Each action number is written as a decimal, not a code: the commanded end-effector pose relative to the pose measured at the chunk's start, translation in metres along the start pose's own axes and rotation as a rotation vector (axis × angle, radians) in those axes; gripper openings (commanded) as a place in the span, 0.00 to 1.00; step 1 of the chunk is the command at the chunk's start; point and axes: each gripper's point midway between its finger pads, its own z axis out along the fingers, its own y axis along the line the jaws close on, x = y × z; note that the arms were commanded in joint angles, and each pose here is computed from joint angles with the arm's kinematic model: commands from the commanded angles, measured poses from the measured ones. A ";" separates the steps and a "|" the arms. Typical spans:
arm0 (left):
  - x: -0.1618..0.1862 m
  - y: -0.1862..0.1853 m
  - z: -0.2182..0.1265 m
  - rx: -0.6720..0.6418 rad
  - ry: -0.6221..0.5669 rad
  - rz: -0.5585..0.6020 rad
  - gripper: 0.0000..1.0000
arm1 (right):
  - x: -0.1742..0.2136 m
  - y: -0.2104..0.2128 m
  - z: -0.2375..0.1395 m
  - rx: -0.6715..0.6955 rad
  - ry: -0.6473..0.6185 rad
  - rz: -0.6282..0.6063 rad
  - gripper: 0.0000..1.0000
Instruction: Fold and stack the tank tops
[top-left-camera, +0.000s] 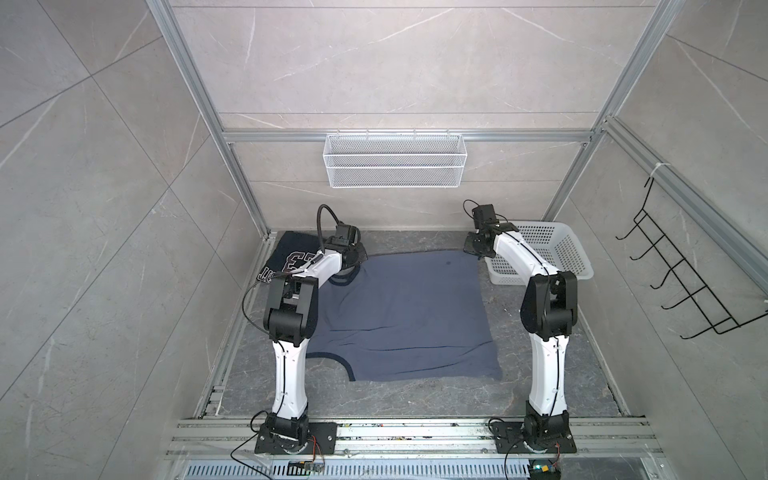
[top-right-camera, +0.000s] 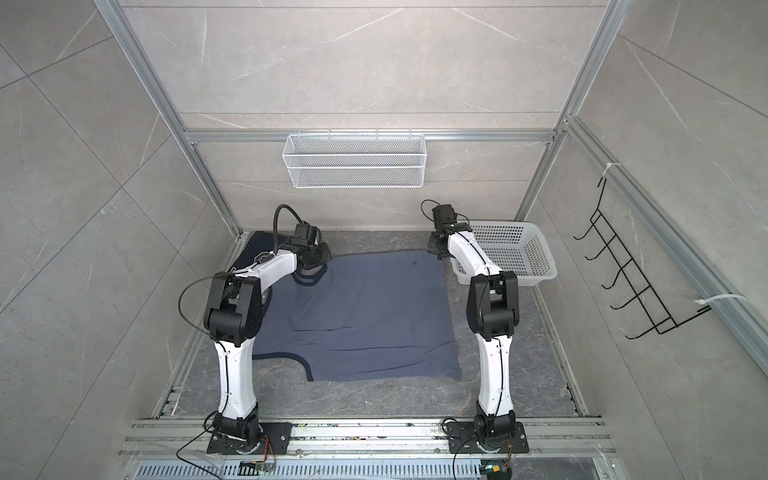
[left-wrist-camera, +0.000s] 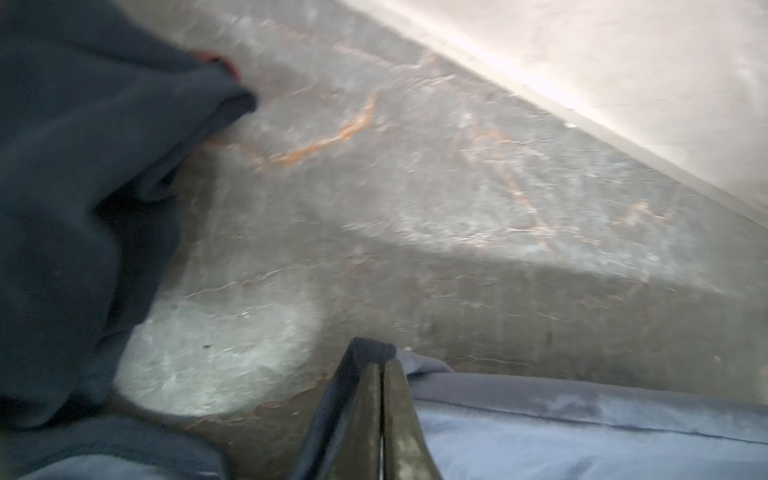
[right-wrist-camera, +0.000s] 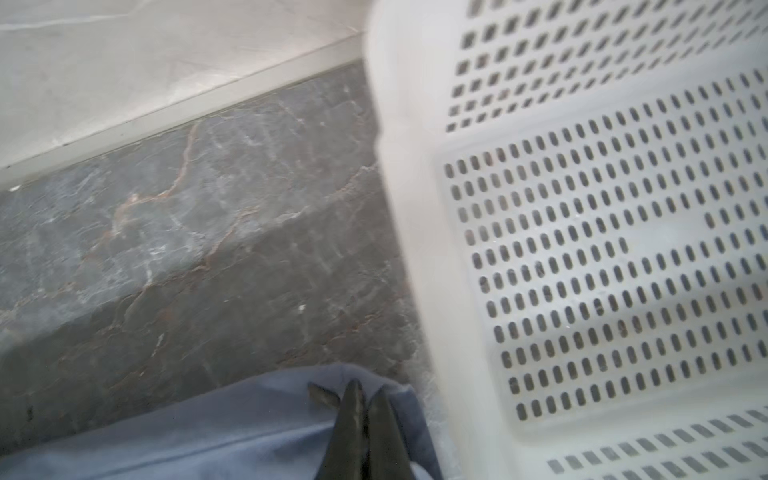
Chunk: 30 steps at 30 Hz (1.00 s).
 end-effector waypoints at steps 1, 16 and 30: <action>-0.033 -0.037 -0.031 0.092 -0.101 0.080 0.00 | -0.021 -0.002 -0.012 -0.067 -0.062 0.064 0.06; -0.020 -0.033 -0.063 0.083 -0.134 0.093 0.00 | 0.000 0.003 -0.038 -0.223 -0.054 0.124 0.06; 0.047 -0.015 -0.110 0.157 -0.122 0.037 0.00 | 0.064 -0.024 -0.067 -0.319 -0.030 0.241 0.06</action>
